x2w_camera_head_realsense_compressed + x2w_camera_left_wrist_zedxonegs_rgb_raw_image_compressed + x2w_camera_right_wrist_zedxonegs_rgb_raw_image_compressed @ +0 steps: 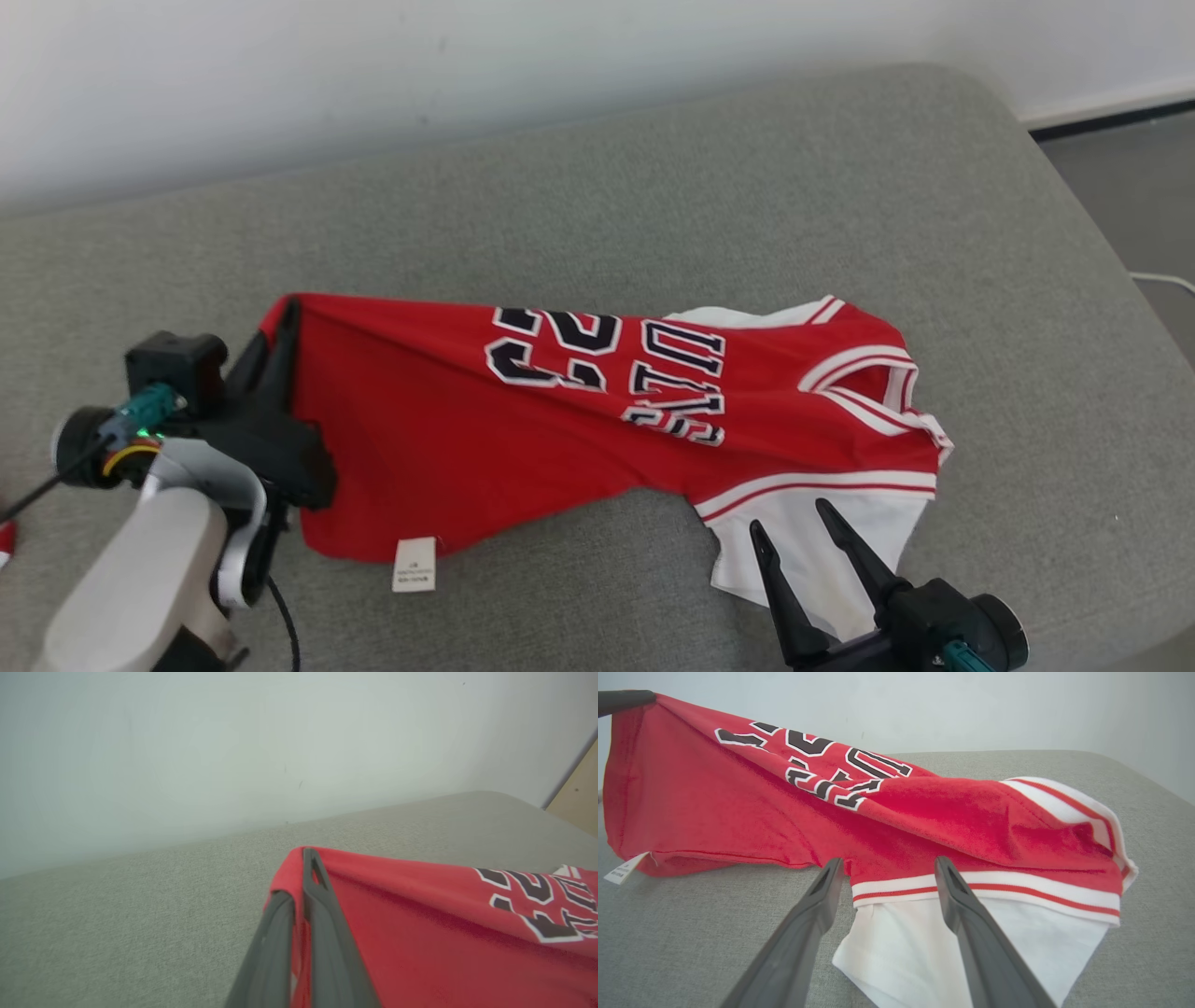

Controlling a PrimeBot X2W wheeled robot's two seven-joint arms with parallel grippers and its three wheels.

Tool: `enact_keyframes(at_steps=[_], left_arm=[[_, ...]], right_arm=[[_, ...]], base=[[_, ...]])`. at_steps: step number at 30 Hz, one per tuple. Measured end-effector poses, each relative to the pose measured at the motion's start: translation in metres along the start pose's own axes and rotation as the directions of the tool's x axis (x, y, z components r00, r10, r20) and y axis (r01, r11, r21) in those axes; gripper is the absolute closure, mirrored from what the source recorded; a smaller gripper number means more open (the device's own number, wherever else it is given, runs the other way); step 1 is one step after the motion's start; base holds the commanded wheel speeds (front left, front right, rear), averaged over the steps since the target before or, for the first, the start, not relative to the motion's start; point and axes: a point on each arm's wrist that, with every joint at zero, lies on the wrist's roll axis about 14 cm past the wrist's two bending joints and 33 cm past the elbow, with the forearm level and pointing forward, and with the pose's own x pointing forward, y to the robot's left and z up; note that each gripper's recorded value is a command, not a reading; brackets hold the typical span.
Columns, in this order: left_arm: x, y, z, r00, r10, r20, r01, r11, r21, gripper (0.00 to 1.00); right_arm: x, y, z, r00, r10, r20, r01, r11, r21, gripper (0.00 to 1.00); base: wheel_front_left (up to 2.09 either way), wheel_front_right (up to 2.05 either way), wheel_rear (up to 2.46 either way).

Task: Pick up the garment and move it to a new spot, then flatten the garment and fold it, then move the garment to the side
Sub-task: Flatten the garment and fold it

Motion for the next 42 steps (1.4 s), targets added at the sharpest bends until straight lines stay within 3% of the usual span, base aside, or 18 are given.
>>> enact_keyframes(at_steps=[16,17,18,19,32,35,42], left_arm=[[0.052,0.053,-0.055,0.990,0.104,-0.097,-0.096,0.992,0.084,1.00],[0.052,0.052,-0.054,0.990,0.107,-0.092,-0.099,0.991,0.087,0.95],[0.051,0.051,-0.054,0.990,0.107,-0.088,-0.099,0.991,0.087,0.52],[0.050,0.050,-0.053,0.991,0.107,-0.085,-0.100,0.991,0.084,0.00],[0.001,0.036,-0.026,0.994,0.105,0.010,-0.105,0.994,0.027,0.00],[-0.023,0.030,-0.009,0.988,0.125,0.092,-0.122,0.992,-0.043,0.00],[-0.102,0.022,-0.016,0.965,0.220,0.143,-0.204,0.971,-0.124,0.00]], right_arm=[[0.009,-0.007,-0.024,0.996,-0.012,-0.088,0.012,1.000,-0.002,0.00],[0.009,-0.006,-0.025,0.996,-0.009,-0.088,0.009,1.000,-0.001,0.00],[0.010,-0.004,-0.024,0.996,-0.005,-0.087,0.005,1.000,0.001,0.00],[0.010,-0.002,-0.024,0.996,0.001,-0.086,-0.001,1.000,0.003,0.00],[0.018,0.020,-0.009,0.996,0.077,-0.033,-0.077,0.997,0.016,0.00],[0.020,0.022,-0.005,0.996,0.085,-0.018,-0.085,0.996,0.016,0.00],[0.017,0.018,0.000,0.997,0.079,-0.006,-0.079,0.997,0.015,0.00]], base=[[0.00,0.00,0.00],[0.00,0.00,0.00],[0.00,0.00,0.00],[0.00,0.00,0.00],[0.00,0.00,0.00],[0.00,0.00,0.00],[0.00,0.00,0.00]])
